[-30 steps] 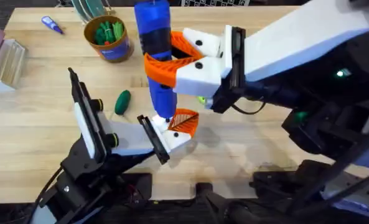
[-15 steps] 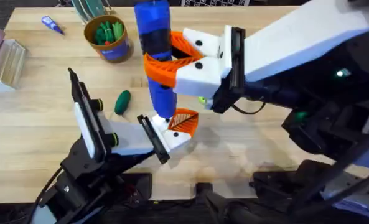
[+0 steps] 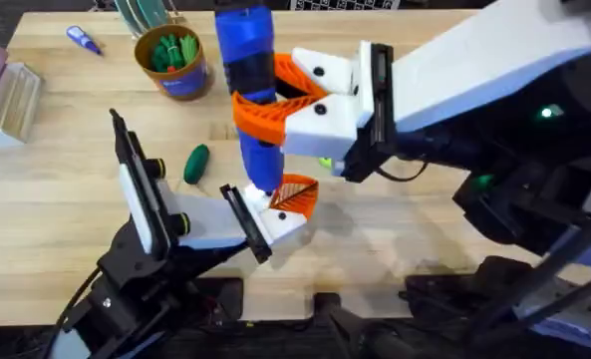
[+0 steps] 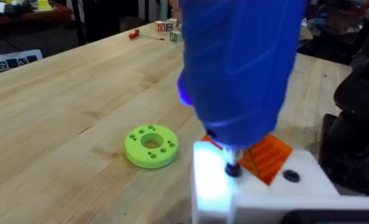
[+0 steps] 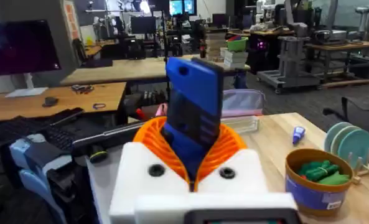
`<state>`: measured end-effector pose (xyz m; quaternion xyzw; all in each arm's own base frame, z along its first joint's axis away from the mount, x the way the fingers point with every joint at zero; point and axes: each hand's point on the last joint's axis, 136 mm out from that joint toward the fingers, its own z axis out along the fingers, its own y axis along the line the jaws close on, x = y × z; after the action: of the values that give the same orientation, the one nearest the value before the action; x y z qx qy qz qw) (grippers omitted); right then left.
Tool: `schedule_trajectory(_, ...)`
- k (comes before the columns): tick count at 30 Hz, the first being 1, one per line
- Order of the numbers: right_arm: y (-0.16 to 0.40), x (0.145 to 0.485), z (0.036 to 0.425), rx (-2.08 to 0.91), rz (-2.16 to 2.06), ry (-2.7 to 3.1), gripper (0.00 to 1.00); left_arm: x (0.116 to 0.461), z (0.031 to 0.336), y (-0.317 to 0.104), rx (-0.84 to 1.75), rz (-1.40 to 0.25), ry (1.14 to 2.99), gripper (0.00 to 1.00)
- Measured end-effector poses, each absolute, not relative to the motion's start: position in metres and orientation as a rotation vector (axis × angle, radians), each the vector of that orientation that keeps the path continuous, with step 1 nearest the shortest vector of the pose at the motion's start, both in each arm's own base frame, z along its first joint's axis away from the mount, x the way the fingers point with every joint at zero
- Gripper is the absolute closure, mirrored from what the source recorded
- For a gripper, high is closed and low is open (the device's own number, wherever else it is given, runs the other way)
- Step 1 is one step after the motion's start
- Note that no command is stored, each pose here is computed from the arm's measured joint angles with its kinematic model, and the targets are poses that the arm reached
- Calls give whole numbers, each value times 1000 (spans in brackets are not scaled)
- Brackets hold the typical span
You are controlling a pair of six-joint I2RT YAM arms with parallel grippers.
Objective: Pick up the gripper from the table and insert it into the empty holder that is missing its gripper. Then pick up a screw, insert it into the mounting hole, and use the screwdriver to tighten it. Finally, clean up the table by picking up the vegetable and placing it into the bucket.
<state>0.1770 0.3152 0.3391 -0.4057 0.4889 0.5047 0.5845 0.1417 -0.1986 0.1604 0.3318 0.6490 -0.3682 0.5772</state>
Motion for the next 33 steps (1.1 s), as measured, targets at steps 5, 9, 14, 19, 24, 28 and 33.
schedule_trajectory(5, 314, 178, 337, -952, 1178, 1161, 979, 142, 160, -199, 774, -866, 1525, 988)
schedule_trajectory(9, 314, 178, 336, -955, 1179, 1167, 979, 141, 159, -199, 777, -868, 1528, 988)
schedule_trajectory(14, 314, 178, 336, -956, 1180, 1166, 979, 141, 159, -199, 776, -869, 1528, 988)
schedule_trajectory(19, 314, 176, 338, -961, 1184, 1152, 979, 141, 159, -199, 776, -868, 1527, 988)
schedule_trajectory(24, 314, 174, 341, -967, 1188, 1130, 979, 141, 160, -199, 776, -868, 1525, 988)
schedule_trajectory(28, 312, 172, 346, -960, 1186, 1082, 979, 141, 161, -199, 777, -865, 1515, 988)
schedule_trajectory(33, 304, 179, 352, -919, 1180, 1064, 980, 142, 168, -198, 769, -862, 1488, 989)
